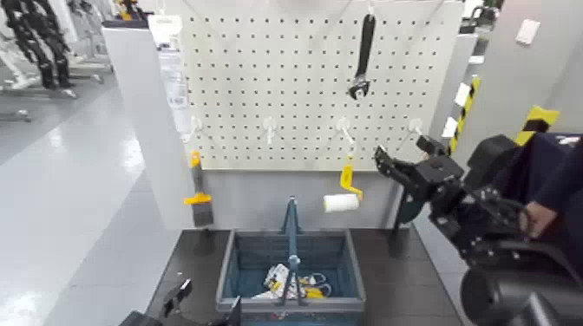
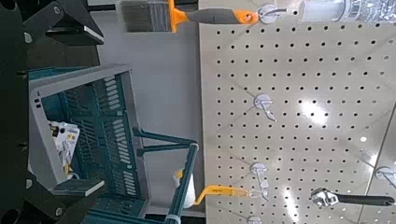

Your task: Put the black wrench into the crate.

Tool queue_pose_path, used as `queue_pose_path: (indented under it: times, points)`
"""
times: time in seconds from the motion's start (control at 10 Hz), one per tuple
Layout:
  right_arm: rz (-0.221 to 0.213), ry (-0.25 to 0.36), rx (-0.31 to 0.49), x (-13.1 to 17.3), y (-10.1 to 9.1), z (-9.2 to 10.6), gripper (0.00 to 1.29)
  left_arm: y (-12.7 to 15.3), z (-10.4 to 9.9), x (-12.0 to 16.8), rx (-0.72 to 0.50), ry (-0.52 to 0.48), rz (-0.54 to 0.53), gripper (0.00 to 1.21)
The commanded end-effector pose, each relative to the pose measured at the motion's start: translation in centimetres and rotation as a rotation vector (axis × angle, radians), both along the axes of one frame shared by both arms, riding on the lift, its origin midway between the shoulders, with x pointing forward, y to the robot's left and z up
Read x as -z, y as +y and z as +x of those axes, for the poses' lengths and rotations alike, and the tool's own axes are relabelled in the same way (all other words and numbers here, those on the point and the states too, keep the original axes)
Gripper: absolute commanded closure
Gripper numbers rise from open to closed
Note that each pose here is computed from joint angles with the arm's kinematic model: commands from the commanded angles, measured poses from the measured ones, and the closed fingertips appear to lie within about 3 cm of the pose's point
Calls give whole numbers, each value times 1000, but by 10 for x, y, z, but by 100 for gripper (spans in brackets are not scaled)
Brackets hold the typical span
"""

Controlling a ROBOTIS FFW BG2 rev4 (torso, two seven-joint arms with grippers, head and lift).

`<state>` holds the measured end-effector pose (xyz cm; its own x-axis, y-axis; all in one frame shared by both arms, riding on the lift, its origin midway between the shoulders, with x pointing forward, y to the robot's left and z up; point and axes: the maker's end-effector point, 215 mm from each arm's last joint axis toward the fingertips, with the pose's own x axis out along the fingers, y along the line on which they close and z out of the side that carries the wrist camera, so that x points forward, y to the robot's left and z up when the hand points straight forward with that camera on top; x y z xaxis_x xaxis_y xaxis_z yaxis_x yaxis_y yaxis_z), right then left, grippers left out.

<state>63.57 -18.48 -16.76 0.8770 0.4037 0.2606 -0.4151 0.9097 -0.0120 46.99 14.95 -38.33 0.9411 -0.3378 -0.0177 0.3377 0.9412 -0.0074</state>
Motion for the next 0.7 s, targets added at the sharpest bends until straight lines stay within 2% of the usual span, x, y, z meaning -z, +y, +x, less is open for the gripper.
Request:
queue_pose_path:
  times: [0.1, 0.5, 0.7]
  points:
    - [-7, -37, -42, -36, 6, 15, 17, -3, 1, -1, 8, -1, -1, 21]
    - [14, -87, -119, -79, 20, 30, 18, -6, 3, -3, 20, -4, -1, 21]
    - [17, -104, -186, -98, 33, 39, 18, -8, 4, -4, 23, -6, 0, 21]
